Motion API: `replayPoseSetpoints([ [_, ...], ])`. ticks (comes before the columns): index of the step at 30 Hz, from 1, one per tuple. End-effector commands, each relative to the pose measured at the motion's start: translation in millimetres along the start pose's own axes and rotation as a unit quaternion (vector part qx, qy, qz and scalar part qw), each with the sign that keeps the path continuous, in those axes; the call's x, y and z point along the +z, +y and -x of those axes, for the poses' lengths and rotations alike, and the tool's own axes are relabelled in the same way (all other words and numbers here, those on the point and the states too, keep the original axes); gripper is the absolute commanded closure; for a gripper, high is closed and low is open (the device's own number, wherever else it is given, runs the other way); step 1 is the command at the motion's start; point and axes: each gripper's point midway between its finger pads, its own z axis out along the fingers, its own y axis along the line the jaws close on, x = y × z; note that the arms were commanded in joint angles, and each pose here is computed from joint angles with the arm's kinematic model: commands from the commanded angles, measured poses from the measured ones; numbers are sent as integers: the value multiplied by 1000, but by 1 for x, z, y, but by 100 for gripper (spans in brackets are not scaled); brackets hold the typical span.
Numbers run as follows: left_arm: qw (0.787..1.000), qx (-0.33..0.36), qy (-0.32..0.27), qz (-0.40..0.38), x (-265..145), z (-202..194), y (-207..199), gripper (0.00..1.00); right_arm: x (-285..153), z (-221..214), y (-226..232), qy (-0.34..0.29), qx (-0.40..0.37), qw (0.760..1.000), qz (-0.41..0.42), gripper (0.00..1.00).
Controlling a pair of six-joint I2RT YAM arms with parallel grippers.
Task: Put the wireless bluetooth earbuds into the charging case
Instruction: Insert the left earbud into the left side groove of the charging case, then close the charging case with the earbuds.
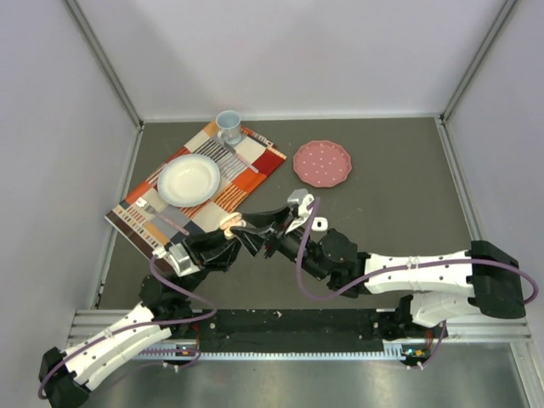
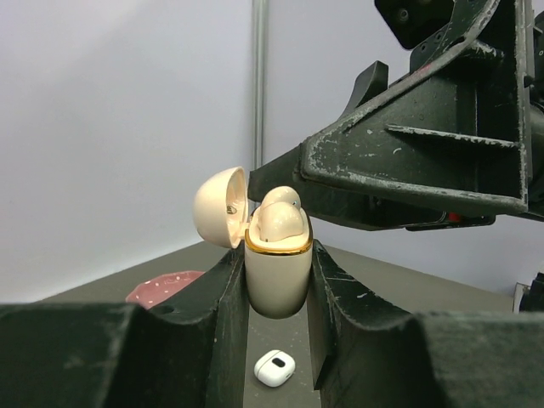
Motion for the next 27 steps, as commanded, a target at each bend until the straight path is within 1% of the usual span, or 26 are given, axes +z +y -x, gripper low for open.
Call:
replayPoseSetpoints([
  [1, 1000, -4, -9, -13, -8, -5, -5, 100, 2, 43, 12, -45, 3, 999, 10, 48],
  [4, 1000, -3, 0, -10, -8, -9, -4, 100, -3, 51, 14, -51, 0, 999, 17, 42],
  [5, 1000, -3, 4, -9, -9, -12, -3, 100, -5, 58, 15, -56, 0, 998, 19, 36],
  [7, 1000, -3, 10, -8, -10, -15, -3, 100, -8, 60, 16, -57, -1, 998, 22, 30],
  [8, 1000, -2, 11, -7, -10, -15, -3, 100, -11, 64, 17, -60, 0, 998, 25, 25],
  [11, 1000, -3, 12, -6, -9, -16, -2, 100, -15, 66, 12, -60, -2, 998, 16, 19],
  [14, 1000, -5, 16, -9, -9, -17, -3, 100, -18, 69, 5, -59, -4, 998, -2, 15],
  [16, 1000, -9, 21, -15, -9, -19, -6, 100, -21, 64, -10, -45, -4, 998, -45, 13],
  [17, 999, -11, 24, -19, -9, -21, -7, 100, -19, 68, -14, -43, -2, 997, -62, 12],
  [18, 999, -15, 27, -23, -9, -23, -9, 100, -23, 56, -31, -16, -9, 994, -108, 11],
  [19, 999, -16, 34, -27, -10, -26, -10, 100, -24, 56, -38, -8, -10, 992, -127, 9],
  [20, 999, -18, 24, -39, -4, -15, -15, 100, -23, 60, -45, -4, -11, 989, -148, 9],
  [21, 999, -24, 27, -41, -3, -16, -16, 100, -28, 52, -58, 18, -22, 983, -180, 9],
  [22, 998, -27, 30, -46, -3, -18, -18, 100, -31, 51, -64, 24, -14, 981, -194, 8],
  [24, 998, -30, 33, -50, -3, -21, -20, 100, -36, 54, -75, 25, -10, 976, -214, 7],
  [25, 998, -31, 39, -50, -2, -24, -19, 100, -41, 62, -76, 15, -1, 977, -213, 6],
  [26, 997, -31, 42, -51, -2, -25, -20, 100, -47, 57, -80, 18, 0, 977, -213, 4],
  [27, 997, -29, 45, -51, -2, -27, -20, 100, -49, 61, -84, 13, 18, 978, -209, 4],
])
